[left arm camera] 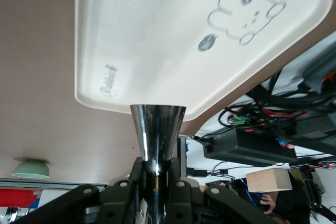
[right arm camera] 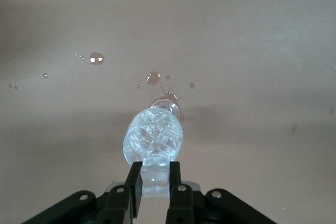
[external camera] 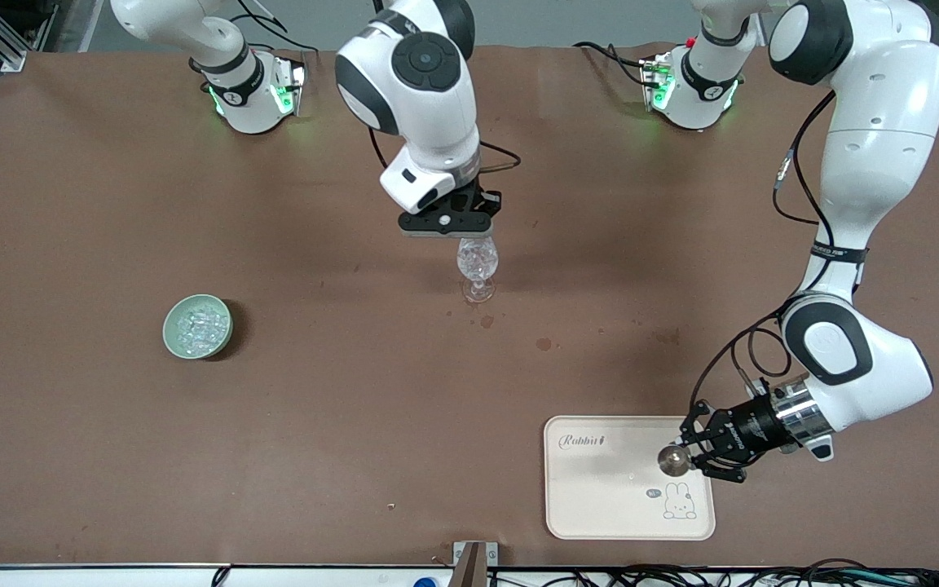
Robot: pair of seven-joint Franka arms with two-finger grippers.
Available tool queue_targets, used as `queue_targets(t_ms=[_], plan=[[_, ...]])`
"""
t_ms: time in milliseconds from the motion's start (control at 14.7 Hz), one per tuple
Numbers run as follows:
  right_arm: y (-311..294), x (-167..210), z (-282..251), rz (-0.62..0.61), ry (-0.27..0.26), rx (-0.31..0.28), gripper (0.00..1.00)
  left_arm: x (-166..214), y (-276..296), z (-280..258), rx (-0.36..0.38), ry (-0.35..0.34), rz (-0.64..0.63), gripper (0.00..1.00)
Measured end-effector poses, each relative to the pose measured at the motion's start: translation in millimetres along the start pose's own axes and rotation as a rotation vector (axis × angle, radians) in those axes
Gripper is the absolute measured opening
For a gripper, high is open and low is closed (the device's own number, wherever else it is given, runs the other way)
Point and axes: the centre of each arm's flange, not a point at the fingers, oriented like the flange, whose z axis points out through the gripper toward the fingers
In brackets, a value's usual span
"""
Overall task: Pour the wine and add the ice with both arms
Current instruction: 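Drop the ice cube into the glass while the left gripper lowers the jigger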
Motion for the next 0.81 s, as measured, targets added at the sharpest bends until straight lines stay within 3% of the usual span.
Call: queue_targets(t_ms=[271, 475, 814], plan=[[-5.8, -2.5, 20.5, -0.009, -0.015, -0.019, 0.24, 50.9, 3.9, 6.3, -0.012, -0.116, 0.0, 0.21], [-14.0, -11.2, 30.5, -0.027, -0.022, -0.028, 0.24, 77.0, 0.7, 14.6, 0.005, -0.162, 0.019, 0.21], [-20.6, -7.1, 40.7, -0.034, 0.013, -0.001, 0.24, 100.1, -6.6, 24.7, 0.048, -0.231, 0.034, 0.21]])
